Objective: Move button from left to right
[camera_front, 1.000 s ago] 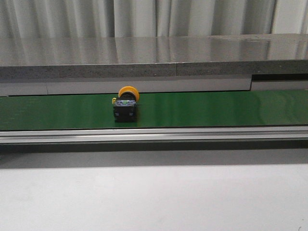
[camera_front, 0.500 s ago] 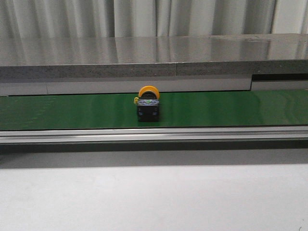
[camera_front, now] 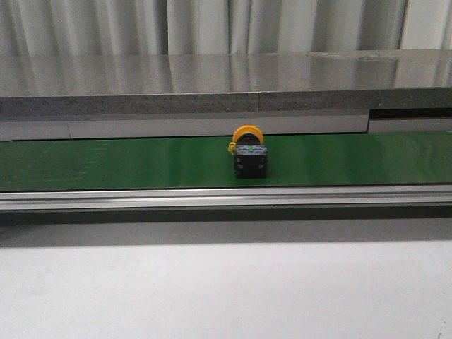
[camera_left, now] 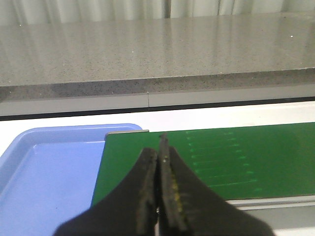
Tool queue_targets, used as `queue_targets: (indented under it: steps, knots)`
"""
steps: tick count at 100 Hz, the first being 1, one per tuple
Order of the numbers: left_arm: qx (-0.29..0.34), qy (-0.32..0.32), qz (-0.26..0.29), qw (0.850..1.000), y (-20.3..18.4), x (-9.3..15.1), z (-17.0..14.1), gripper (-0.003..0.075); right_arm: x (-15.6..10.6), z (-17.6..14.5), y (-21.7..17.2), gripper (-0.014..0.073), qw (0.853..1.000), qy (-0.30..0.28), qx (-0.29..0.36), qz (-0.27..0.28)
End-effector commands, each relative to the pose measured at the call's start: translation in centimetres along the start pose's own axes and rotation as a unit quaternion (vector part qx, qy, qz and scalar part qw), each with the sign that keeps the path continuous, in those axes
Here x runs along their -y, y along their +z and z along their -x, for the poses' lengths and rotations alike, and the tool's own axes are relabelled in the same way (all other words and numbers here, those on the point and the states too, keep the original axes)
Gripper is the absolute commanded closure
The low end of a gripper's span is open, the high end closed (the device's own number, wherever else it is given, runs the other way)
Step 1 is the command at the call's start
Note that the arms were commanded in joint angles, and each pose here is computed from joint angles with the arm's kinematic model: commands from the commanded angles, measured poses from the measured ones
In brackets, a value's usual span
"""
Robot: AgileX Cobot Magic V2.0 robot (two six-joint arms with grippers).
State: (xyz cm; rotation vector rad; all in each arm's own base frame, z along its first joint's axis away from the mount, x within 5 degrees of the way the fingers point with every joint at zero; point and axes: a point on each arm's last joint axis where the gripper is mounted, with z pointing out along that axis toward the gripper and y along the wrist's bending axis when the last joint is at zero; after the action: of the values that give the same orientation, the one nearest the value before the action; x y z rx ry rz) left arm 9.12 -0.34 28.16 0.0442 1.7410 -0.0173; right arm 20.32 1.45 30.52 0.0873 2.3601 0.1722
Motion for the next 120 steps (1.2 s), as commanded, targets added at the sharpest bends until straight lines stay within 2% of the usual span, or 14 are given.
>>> queue_targets:
  steps: [1, 12, 21, 42, 51, 82, 101, 120]
  knots:
    - [0.050, -0.006, -0.003, 0.999, -0.2, 0.0, 1.5, 0.0741, -0.4, 1.3, -0.9, 0.0274, 0.999, 0.001, 0.042, 0.009]
    - [0.050, -0.006, -0.003, 0.999, -0.2, 0.0, 1.5, 0.0741, -0.4, 1.3, -0.9, 0.0044, 0.999, 0.001, 0.042, 0.009]
    - [0.050, -0.006, -0.003, 0.999, -0.2, 0.0, 1.5, 0.0741, -0.5, 1.4, -0.9, -0.0042, 0.999, 0.010, 0.044, 0.015]
    - [0.050, -0.006, -0.003, 0.999, -0.2, 0.0, 1.5, 0.0741, -0.7, 1.9, -0.7, -0.0039, 0.998, 0.022, 0.050, 0.025]
    - [0.050, -0.006, -0.003, 0.999, -0.2, 0.0, 1.5, 0.0741, -1.1, 2.5, -0.2, -0.0039, 0.999, -0.001, 0.045, 0.030]
    - [0.050, -0.006, -0.003, 0.999, -0.2, 0.0, 1.5, 0.0741, -5.1, 4.3, 4.0, -0.0039, 0.995, -0.064, 0.018, 0.075]
    - [0.050, -0.006, -0.003, 0.999, -0.2, 0.0, 1.5, 0.0741, -7.3, 4.8, 7.0, -0.0039, 0.992, -0.084, -0.003, 0.091]
    - [0.050, -0.006, -0.003, 0.999, -0.2, 0.0, 1.5, 0.0741, -8.4, 5.1, 9.2, -0.0039, 0.991, -0.093, -0.018, 0.095]
